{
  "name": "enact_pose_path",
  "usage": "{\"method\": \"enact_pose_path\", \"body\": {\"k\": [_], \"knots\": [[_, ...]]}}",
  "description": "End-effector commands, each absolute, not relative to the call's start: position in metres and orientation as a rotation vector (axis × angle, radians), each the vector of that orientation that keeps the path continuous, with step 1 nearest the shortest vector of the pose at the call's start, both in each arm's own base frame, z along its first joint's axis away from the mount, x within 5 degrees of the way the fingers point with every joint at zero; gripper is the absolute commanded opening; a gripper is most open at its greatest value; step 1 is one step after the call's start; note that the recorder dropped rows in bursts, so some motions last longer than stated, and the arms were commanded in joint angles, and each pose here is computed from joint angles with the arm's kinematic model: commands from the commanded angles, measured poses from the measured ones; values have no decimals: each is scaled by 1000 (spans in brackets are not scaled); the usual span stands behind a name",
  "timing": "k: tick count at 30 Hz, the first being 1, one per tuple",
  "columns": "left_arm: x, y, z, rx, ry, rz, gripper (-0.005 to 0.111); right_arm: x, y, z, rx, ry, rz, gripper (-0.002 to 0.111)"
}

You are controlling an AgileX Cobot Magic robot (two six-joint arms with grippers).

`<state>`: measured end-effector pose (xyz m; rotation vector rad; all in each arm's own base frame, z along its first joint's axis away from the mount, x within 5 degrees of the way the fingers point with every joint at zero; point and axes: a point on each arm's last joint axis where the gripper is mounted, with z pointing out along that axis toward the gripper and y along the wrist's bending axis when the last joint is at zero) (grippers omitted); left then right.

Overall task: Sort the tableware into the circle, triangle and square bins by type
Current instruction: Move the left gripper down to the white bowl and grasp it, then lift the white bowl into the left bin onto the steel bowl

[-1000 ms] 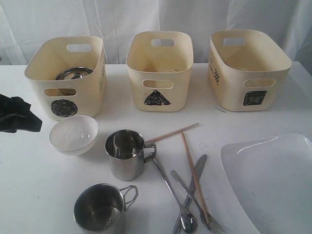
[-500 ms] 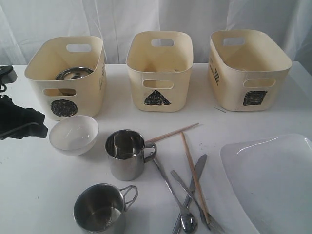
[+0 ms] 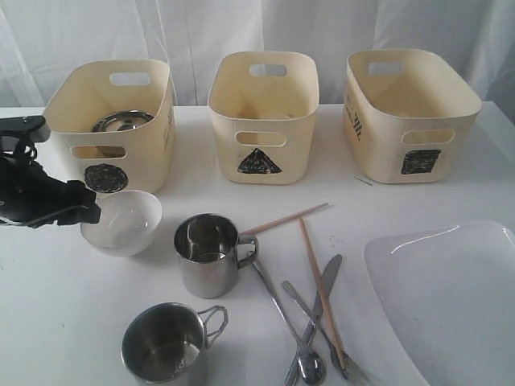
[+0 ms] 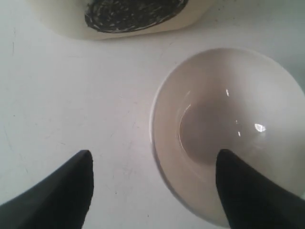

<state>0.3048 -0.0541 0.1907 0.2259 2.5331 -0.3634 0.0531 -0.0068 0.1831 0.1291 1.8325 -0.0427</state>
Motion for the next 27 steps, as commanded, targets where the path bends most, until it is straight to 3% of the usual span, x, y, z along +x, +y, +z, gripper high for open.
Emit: {"method": "enact_pose_path", "body": {"k": [1, 12, 15, 18, 23, 24, 27], "knots": [[317, -61, 181, 232, 2572, -416, 74, 53, -7, 182, 126, 1821, -41, 0], [338, -64, 151, 224, 2644, -419, 74, 53, -7, 182, 126, 1821, -41, 0], [341, -65, 149, 210, 2649, -433, 69, 53, -7, 182, 129, 1820, -40, 0], [343, -66, 151, 193, 2649, -458, 52, 53, -7, 182, 143, 1819, -28, 0], [342, -67, 151, 192, 2658, -477, 6, 53, -7, 182, 143, 1819, -28, 0], [341, -68, 150, 204, 2665, -483, 0, 53, -7, 182, 145, 1819, -27, 0], [339, -68, 150, 235, 2682, -495, 0, 53, -7, 182, 145, 1819, -27, 0]]}}
